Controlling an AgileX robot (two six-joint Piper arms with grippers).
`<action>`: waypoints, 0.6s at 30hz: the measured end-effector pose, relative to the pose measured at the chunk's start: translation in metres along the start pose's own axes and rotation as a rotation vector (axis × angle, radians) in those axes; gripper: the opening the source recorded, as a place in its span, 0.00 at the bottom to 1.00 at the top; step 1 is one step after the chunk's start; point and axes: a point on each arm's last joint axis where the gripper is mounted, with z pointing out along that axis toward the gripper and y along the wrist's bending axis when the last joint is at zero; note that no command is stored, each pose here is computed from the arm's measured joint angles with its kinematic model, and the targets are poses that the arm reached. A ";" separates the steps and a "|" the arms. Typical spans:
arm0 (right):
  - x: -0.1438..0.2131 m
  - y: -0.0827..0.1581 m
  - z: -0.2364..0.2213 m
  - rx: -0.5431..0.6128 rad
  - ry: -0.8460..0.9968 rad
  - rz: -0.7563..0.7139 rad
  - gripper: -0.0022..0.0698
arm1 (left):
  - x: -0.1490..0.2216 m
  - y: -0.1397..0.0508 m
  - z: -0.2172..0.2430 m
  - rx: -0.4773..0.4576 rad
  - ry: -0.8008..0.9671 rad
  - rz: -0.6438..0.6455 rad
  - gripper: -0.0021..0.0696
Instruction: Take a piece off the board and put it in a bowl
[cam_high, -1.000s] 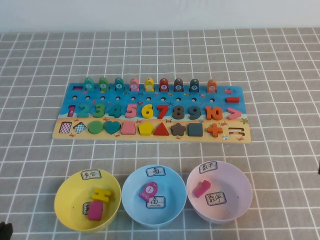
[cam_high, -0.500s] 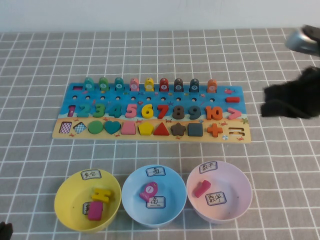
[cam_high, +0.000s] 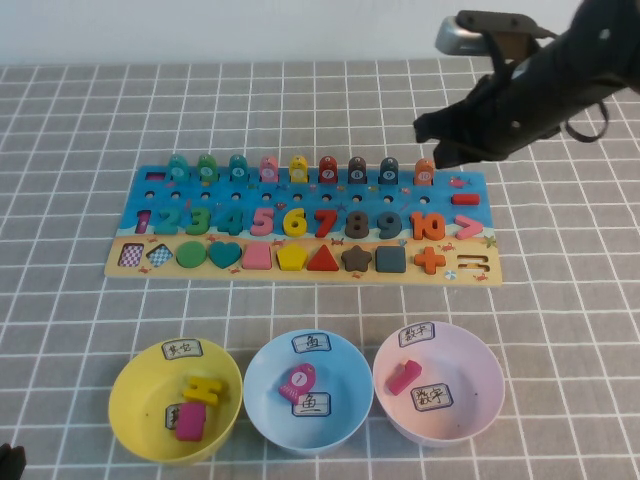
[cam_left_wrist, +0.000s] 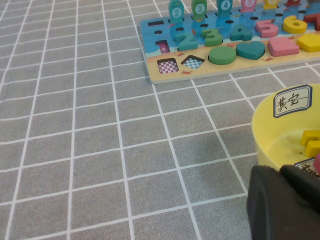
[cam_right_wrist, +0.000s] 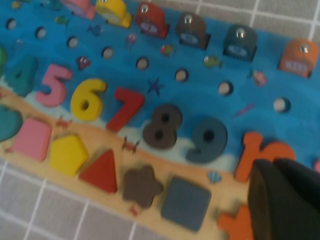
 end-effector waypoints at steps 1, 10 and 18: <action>-0.002 -0.001 0.008 0.003 0.005 -0.002 0.02 | 0.000 0.000 0.000 0.000 0.000 0.000 0.03; -0.021 -0.008 0.055 0.007 0.028 -0.011 0.34 | 0.000 0.000 0.000 0.000 0.000 0.000 0.03; -0.030 -0.015 0.079 0.035 0.019 0.014 0.42 | 0.000 0.000 0.000 0.000 0.000 0.000 0.03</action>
